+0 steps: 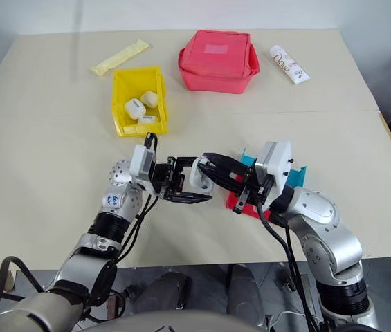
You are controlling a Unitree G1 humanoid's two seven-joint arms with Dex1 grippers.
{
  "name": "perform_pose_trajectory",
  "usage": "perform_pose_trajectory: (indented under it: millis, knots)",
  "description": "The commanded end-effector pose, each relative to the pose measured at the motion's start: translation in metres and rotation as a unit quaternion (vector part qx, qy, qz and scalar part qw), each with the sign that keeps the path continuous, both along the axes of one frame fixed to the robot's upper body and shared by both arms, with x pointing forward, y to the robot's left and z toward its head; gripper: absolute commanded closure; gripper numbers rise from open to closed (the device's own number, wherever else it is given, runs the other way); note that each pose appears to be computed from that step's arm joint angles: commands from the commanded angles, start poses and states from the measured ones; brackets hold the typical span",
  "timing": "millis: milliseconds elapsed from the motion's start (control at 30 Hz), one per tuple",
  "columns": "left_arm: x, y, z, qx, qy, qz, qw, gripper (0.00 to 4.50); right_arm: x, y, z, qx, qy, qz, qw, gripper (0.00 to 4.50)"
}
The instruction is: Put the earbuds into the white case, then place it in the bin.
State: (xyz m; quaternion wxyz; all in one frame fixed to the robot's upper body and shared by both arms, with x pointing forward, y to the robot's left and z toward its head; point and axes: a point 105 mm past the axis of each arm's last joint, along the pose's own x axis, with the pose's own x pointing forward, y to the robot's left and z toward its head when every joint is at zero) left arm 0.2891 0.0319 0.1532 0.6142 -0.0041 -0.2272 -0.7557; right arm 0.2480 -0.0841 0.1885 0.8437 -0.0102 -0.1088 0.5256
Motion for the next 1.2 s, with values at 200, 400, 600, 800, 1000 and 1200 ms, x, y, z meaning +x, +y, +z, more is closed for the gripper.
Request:
perform_pose_trajectory:
  millis: [200,400,600,800,1000,1200]
  knots:
    - [0.001,0.005,0.023,-0.039,-0.059,-0.007,0.998,1.65,-0.01,-0.003,-0.017,-0.059,0.032,0.037,0.997,4.07]
    - [0.001,0.002,0.017,-0.024,-0.064,-0.011,0.998,1.65,-0.006,-0.005,-0.015,-0.082,0.033,0.039,0.995,3.31]
    - [0.004,0.004,0.007,0.002,-0.061,-0.011,0.998,1.65,-0.003,-0.012,0.009,-0.087,-0.004,0.024,0.996,1.36]
    - [0.008,0.003,0.002,0.006,-0.054,-0.005,0.999,1.65,-0.004,-0.025,0.021,-0.103,-0.018,-0.002,0.994,0.04]
    - [0.012,0.01,-0.002,0.01,-0.044,0.011,0.999,1.65,-0.012,-0.067,0.018,-0.136,0.004,-0.086,0.987,0.04]
    - [0.019,0.034,-0.009,0.024,-0.027,0.045,0.998,1.65,-0.041,-0.13,-0.005,-0.18,0.08,-0.192,0.961,0.04]
